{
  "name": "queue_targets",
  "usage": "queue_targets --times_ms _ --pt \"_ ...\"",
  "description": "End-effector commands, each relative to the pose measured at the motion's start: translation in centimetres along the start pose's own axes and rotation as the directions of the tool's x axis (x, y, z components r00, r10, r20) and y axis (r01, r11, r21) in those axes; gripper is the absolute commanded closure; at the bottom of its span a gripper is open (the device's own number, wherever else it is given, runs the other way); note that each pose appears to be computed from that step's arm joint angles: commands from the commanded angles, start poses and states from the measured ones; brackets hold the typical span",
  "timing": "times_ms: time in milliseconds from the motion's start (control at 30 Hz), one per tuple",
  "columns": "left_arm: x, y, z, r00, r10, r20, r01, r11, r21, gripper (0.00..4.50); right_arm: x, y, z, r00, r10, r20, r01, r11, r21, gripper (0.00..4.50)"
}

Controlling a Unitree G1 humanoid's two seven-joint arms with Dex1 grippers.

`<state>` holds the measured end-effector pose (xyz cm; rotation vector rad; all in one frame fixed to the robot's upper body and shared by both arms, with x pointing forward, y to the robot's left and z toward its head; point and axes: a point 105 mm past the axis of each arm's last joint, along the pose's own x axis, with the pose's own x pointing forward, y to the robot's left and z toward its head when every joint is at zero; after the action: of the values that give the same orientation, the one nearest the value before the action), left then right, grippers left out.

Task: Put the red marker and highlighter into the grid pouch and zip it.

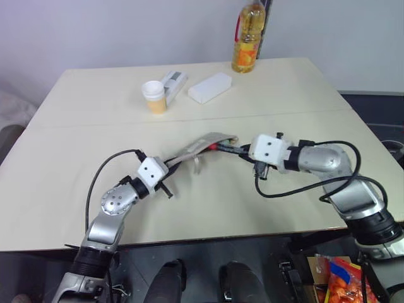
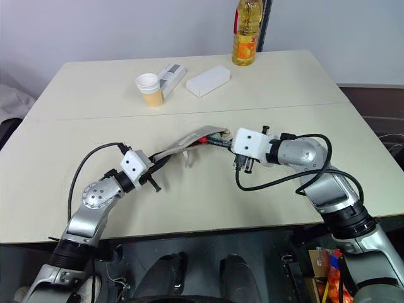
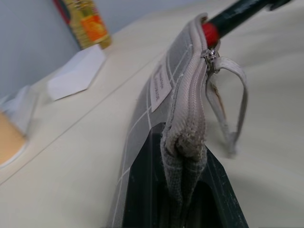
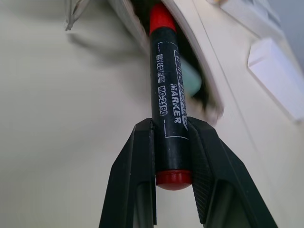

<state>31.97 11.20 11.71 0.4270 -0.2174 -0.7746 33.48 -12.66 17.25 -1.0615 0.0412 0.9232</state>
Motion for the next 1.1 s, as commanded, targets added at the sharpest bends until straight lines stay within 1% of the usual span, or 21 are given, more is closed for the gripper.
queue_targets --times_ms 33,133,300,367,433,500,533,633,700,767,800,867,933,1033,1100 --pt "0.4 -0.7 2.2 0.995 -0.060 0.075 0.056 0.997 0.056 4.50 0.1 -0.3 2.4 0.999 0.029 0.032 -0.023 0.985 -0.172 4.09" --pt "0.6 -1.1 2.4 0.993 -0.090 0.081 0.085 0.995 0.060 4.50 0.6 -0.1 2.9 0.998 0.063 0.021 -0.056 0.965 -0.256 4.09" --pt "0.7 -1.5 2.6 0.990 -0.107 0.089 0.102 0.993 0.056 4.50 1.2 -0.3 3.4 0.997 0.071 0.038 -0.058 0.957 -0.286 4.09" --pt "0.7 -1.5 2.7 0.991 -0.102 0.089 0.098 0.994 0.050 4.50 1.2 -0.7 3.7 0.997 0.059 0.052 -0.042 0.961 -0.273 3.05" --pt "0.7 -1.4 2.6 0.992 -0.093 0.088 0.090 0.995 0.045 4.50 1.1 -1.0 3.8 0.997 0.041 0.058 -0.024 0.963 -0.269 2.15" --pt "0.6 -1.2 2.6 0.993 -0.073 0.088 0.071 0.997 0.029 4.50 0.7 -1.7 4.0 0.997 0.001 0.075 0.019 0.965 -0.262 1.05" --pt "0.6 -1.2 2.6 0.994 -0.065 0.089 0.063 0.998 0.023 4.50 0.5 -2.0 4.2 0.996 -0.014 0.086 0.036 0.968 -0.248 0.61" --pt "0.8 -0.4 2.5 0.996 -0.006 0.092 0.008 1.000 -0.017 4.50 -0.7 -2.7 4.8 0.988 -0.049 0.150 0.070 0.988 -0.135 0.61" --pt "1.1 0.6 2.4 0.993 0.065 0.097 -0.057 0.995 -0.076 4.50 -1.9 -3.2 5.2 0.974 -0.081 0.211 0.081 0.997 0.008 0.61" --pt "1.4 1.0 2.5 0.991 0.089 0.102 -0.080 0.992 -0.096 4.50 -2.7 -3.4 5.4 0.957 -0.114 0.265 0.071 0.984 0.166 0.61" --pt "1.6 1.1 2.6 0.990 0.096 0.105 -0.086 0.991 -0.101 4.50 -3.0 -3.0 5.5 0.951 -0.107 0.291 0.036 0.970 0.240 0.61" --pt "2.0 1.2 2.7 0.989 0.104 0.110 -0.092 0.990 -0.107 4.50 -3.2 -2.0 5.7 0.941 -0.088 0.327 -0.022 0.949 0.316 0.61" --pt "2.5 1.1 2.9 0.987 0.110 0.119 -0.097 0.989 -0.111 4.50 -2.7 -0.6 5.6 0.934 -0.087 0.348 -0.069 0.908 0.414 0.61" --pt "3.3 1.1 3.2 0.984 0.122 0.133 -0.107 0.988 -0.111 4.50 -1.2 1.0 5.3 0.934 -0.112 0.340 -0.093 0.841 0.534 0.61" --pt "3.7 1.2 3.3 0.981 0.132 0.139 -0.117 0.986 -0.115 4.50 -0.2 1.4 5.3 0.933 -0.148 0.327 -0.080 0.802 0.592 0.61"
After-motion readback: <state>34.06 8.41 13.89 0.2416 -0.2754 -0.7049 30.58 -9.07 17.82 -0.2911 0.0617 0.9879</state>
